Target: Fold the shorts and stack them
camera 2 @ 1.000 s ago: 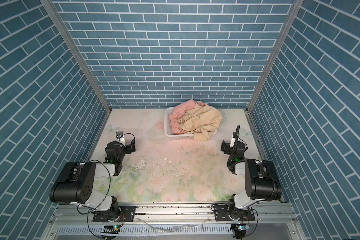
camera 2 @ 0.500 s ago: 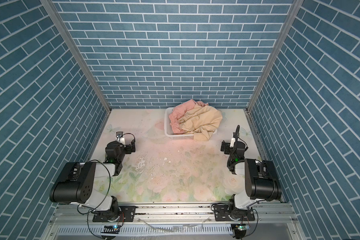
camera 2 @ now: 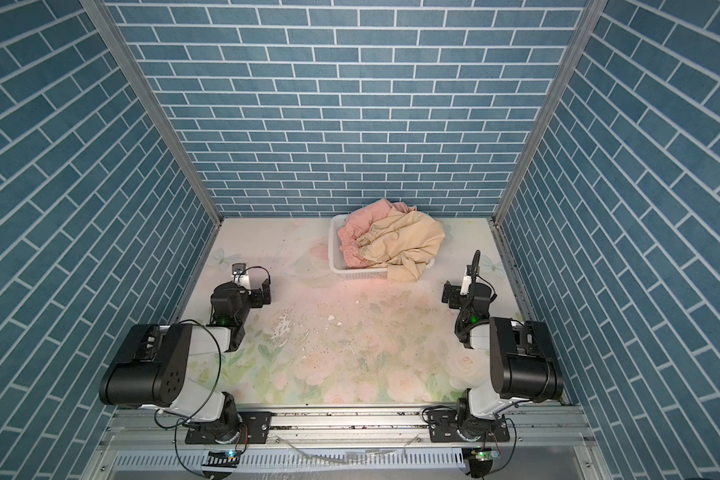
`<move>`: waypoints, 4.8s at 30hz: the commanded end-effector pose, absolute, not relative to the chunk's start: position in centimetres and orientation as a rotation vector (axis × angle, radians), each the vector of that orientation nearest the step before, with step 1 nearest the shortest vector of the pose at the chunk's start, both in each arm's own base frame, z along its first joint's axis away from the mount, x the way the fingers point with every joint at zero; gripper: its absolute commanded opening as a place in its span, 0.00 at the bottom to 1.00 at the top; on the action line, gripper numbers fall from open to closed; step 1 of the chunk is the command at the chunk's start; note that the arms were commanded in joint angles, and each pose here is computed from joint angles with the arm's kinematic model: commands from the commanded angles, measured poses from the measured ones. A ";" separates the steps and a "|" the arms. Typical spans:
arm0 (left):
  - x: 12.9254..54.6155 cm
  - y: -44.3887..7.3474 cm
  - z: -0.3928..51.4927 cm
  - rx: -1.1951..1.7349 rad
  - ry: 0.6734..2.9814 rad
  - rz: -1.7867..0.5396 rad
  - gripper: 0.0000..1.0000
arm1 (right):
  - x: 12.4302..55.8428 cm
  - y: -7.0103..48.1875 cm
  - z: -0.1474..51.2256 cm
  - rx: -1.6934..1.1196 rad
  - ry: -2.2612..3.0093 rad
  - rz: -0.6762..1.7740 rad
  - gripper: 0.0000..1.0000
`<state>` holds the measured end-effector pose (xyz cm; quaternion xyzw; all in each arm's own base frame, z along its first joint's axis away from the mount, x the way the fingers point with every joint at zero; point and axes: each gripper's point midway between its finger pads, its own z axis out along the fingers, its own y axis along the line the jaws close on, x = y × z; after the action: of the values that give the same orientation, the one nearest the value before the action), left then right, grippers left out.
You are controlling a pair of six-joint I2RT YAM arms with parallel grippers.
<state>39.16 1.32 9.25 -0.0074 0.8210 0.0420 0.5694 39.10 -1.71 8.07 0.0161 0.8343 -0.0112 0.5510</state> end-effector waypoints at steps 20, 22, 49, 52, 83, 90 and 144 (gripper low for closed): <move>40.4 -12.4 26.4 0.253 2.055 -0.287 1.00 | 37.5 0.5 22.1 -0.027 1.984 0.112 0.89; 41.0 -15.7 26.5 0.361 2.096 -0.298 1.00 | 36.9 1.8 23.4 -0.061 2.000 0.194 0.89; 39.8 -20.7 26.9 0.397 2.168 -0.263 1.00 | 43.8 14.2 20.3 -0.350 2.227 0.281 0.86; 37.4 -18.3 27.5 0.356 2.178 -0.227 1.00 | 46.8 14.6 18.7 -0.324 2.253 0.242 0.85; 31.8 -5.5 31.0 0.003 2.187 -0.041 1.00 | 39.3 30.1 35.6 -0.907 1.890 0.832 0.00; 33.1 -4.6 32.5 -0.024 2.171 -0.039 1.00 | 29.6 34.0 42.3 -1.135 1.660 0.949 0.00; 33.0 -22.9 10.2 0.554 2.656 -0.391 0.00 | 32.1 18.5 25.6 -0.485 2.187 0.546 0.69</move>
<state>32.93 -24.71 8.97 0.2097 0.9430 -0.1773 0.1878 31.87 19.21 26.60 -0.2003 0.8536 0.2364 0.4187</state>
